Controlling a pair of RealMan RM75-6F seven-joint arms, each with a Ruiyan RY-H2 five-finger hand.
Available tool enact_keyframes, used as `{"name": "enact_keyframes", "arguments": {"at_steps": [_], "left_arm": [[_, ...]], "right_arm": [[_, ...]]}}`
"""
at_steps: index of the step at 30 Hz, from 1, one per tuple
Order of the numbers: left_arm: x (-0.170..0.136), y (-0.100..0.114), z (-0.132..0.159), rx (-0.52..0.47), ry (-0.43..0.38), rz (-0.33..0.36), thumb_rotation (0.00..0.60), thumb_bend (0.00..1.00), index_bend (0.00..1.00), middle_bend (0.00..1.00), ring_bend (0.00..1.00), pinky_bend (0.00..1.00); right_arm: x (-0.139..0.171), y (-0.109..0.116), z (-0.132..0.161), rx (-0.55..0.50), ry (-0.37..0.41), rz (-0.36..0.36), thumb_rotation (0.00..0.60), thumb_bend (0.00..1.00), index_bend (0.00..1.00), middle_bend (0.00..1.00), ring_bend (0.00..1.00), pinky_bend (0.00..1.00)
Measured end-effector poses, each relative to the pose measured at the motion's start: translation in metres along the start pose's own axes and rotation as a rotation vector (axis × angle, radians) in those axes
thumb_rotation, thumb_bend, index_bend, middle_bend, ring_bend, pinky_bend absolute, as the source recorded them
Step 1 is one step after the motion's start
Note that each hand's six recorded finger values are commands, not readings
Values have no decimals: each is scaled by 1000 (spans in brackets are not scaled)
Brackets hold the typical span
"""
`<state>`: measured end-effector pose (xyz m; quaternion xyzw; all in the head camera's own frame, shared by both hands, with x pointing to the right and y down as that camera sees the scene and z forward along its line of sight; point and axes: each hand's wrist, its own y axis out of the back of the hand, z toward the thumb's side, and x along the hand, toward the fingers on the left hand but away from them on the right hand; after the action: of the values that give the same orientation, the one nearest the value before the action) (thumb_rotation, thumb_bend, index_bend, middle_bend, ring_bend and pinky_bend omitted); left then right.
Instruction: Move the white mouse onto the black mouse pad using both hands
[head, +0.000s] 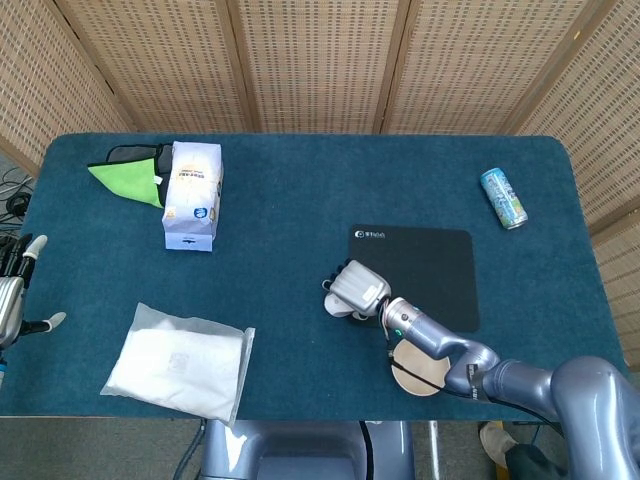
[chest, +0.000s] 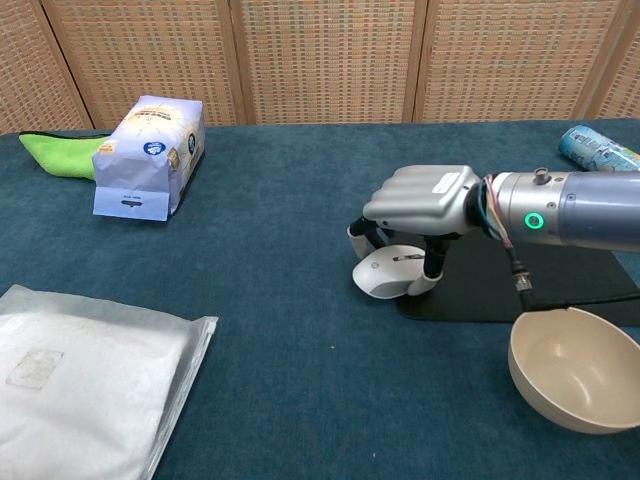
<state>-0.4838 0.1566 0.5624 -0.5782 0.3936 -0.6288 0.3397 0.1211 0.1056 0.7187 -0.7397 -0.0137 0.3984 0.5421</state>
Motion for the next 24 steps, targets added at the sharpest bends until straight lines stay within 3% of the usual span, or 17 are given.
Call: {"name": "enact_keyframes", "arguments": {"at_steps": [8,17,24], "left_arm": [[1,-6,3,24,-5,-13,600,64,0,0,0,0],[2,-15,10,68,-5,-21,600,64,0,0,0,0],[8,-24,6,90,35,-35,600,64,0,0,0,0]], "right_arm": [[15,17,-13,93,105,-6,600,991,472,527,402,417],[37,22,-33,290,322,41,600,1000,486,536,412,454],[46,35,-65,536,472,26,600,1000,486,535,421,465]]}}
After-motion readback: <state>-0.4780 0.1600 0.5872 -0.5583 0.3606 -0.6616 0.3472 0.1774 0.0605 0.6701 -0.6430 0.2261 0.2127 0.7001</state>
